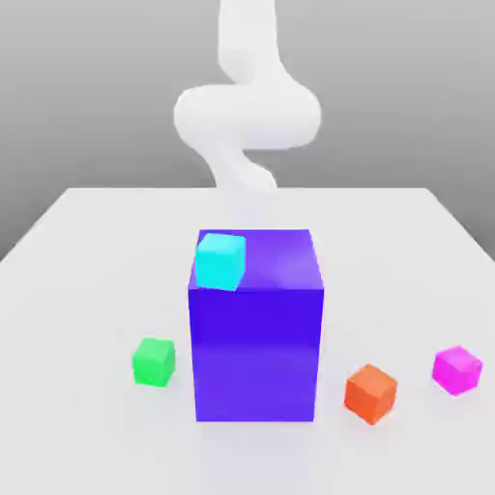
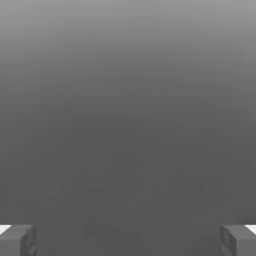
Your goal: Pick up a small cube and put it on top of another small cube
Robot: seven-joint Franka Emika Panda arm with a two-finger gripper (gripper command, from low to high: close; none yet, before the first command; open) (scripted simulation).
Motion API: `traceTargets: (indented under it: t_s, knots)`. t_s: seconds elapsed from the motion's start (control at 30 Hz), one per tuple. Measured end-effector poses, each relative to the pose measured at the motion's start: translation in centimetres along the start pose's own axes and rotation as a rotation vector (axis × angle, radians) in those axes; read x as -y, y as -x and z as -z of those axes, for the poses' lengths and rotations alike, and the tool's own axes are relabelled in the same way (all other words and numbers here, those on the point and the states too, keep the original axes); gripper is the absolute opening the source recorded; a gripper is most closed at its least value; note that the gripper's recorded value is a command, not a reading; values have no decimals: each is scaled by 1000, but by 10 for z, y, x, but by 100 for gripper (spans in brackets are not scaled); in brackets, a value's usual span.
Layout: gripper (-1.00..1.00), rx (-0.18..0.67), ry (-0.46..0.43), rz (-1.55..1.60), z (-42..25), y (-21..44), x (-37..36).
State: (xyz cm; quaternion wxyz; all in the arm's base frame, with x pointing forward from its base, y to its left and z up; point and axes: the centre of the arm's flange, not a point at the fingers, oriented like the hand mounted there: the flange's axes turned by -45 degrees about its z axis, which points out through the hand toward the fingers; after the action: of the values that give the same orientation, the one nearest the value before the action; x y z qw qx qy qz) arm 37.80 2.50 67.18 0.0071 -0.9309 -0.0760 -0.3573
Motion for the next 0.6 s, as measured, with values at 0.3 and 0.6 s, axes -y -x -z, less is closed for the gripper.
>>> traceTargets:
  t_s: [0.3, 0.6]
  knots:
    - [0, 203, -256, 567, -166, 48, 119]
    - [0, 352, -491, 1154, -274, 173, 247]
